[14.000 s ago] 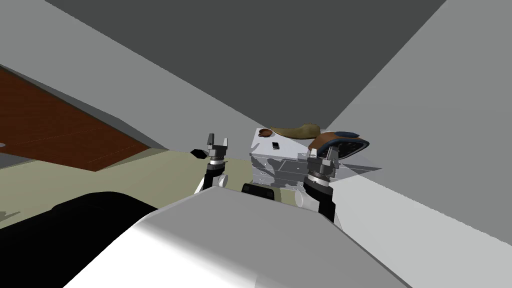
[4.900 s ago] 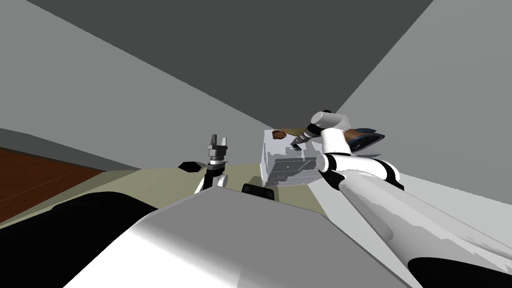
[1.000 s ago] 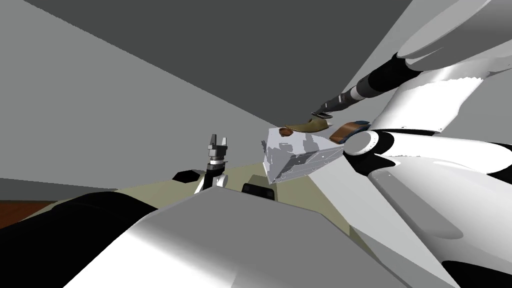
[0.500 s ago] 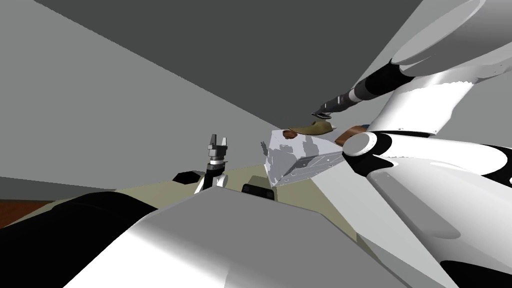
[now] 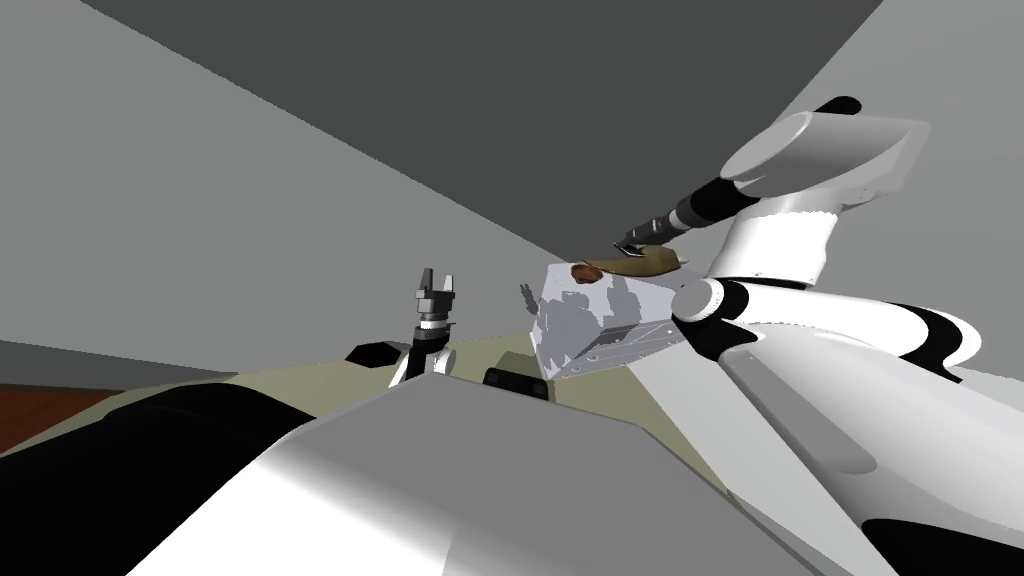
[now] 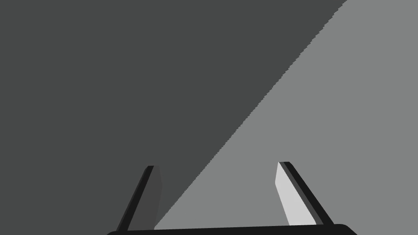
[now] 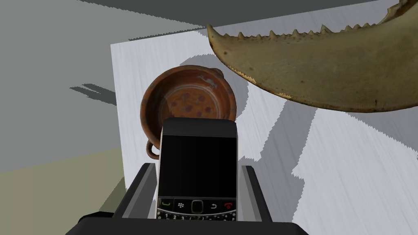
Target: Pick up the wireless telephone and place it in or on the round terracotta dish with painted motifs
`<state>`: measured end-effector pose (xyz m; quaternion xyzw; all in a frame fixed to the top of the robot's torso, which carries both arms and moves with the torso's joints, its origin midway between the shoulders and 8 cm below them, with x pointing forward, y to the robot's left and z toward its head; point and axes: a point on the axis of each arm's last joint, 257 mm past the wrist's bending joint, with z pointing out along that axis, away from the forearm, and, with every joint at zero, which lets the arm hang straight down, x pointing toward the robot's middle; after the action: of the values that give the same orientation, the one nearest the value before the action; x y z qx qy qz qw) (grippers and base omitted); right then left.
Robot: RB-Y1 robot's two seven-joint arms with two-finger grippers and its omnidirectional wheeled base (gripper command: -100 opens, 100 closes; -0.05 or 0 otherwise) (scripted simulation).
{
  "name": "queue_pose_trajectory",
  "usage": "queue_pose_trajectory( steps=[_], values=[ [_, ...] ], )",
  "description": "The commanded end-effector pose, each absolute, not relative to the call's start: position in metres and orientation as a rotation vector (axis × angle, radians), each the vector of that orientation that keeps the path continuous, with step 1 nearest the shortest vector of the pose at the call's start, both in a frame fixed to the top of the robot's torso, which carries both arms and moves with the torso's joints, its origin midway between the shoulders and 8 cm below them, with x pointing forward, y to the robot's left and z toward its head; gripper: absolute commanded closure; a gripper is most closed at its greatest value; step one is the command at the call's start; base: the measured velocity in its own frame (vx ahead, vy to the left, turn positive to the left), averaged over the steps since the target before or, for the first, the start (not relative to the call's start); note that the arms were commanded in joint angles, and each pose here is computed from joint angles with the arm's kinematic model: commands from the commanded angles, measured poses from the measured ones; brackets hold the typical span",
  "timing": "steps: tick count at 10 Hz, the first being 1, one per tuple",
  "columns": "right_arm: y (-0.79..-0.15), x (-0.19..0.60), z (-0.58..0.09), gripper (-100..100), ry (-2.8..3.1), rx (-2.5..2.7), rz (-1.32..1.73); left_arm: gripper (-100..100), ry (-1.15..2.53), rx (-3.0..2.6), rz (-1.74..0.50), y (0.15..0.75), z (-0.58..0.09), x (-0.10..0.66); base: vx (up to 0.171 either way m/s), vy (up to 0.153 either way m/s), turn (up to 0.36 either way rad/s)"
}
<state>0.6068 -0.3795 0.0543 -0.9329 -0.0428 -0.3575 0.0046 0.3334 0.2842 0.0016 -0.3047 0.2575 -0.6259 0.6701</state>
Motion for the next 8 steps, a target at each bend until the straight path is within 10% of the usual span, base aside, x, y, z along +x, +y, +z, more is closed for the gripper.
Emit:
queue_pose_trajectory(
  steps=[1,8],
  values=[
    [-0.379,0.609,0.044,100,-0.131,-2.929,-1.09,0,0.58,-0.687,-1.411,0.284,0.002,0.333,0.062,-0.004,0.035],
    [-0.379,0.599,-0.043,100,-0.083,-2.978,-0.855,0,0.58,-0.687,-1.411,0.284,0.002,0.333,0.075,-0.008,0.059]
  ],
)
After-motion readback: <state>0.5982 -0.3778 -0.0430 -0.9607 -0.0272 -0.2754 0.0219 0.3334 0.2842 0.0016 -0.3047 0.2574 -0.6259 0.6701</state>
